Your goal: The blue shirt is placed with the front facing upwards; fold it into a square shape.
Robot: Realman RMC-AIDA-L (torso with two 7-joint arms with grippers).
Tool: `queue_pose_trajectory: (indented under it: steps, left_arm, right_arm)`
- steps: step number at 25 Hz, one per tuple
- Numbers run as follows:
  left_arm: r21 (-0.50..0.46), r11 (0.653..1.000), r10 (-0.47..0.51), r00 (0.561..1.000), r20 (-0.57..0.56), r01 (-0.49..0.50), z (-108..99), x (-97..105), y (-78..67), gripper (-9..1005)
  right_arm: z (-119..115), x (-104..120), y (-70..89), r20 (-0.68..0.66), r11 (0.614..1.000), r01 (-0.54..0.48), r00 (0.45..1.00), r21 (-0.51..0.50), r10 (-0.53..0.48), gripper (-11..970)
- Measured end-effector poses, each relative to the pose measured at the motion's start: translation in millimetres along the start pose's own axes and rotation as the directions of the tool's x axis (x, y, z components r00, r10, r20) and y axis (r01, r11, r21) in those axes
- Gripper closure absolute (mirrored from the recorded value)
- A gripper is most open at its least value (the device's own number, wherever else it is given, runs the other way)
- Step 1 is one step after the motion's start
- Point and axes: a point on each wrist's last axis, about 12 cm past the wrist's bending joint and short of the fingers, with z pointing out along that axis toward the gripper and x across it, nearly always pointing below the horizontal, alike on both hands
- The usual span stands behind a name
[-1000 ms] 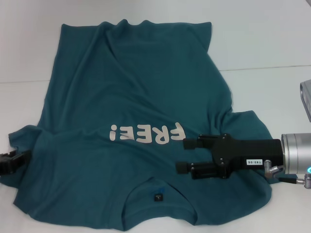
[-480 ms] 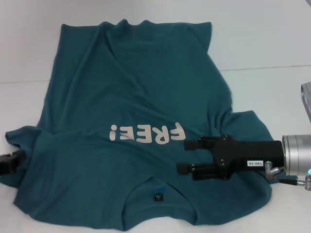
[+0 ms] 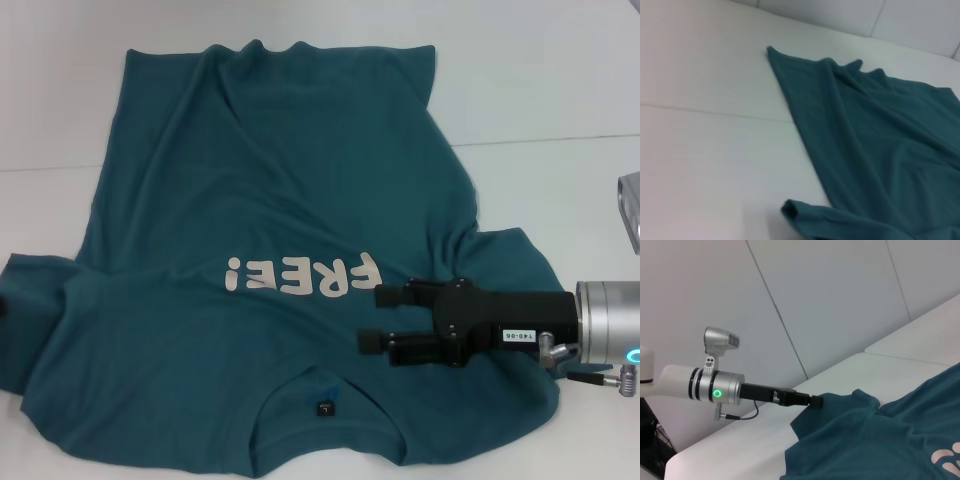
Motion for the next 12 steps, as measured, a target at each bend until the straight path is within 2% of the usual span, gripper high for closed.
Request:
queue_pose_trajectory:
  steps: [12]
  left_arm:
    - [-0.062, 0.997, 0.046, 0.999, 0.019, -0.045, -13, -15, 14.0, 989]
  right_arm:
    - [7, 3, 2.4, 0.012, 1.000, -0.023, 1.000, -0.018, 0.023, 77]
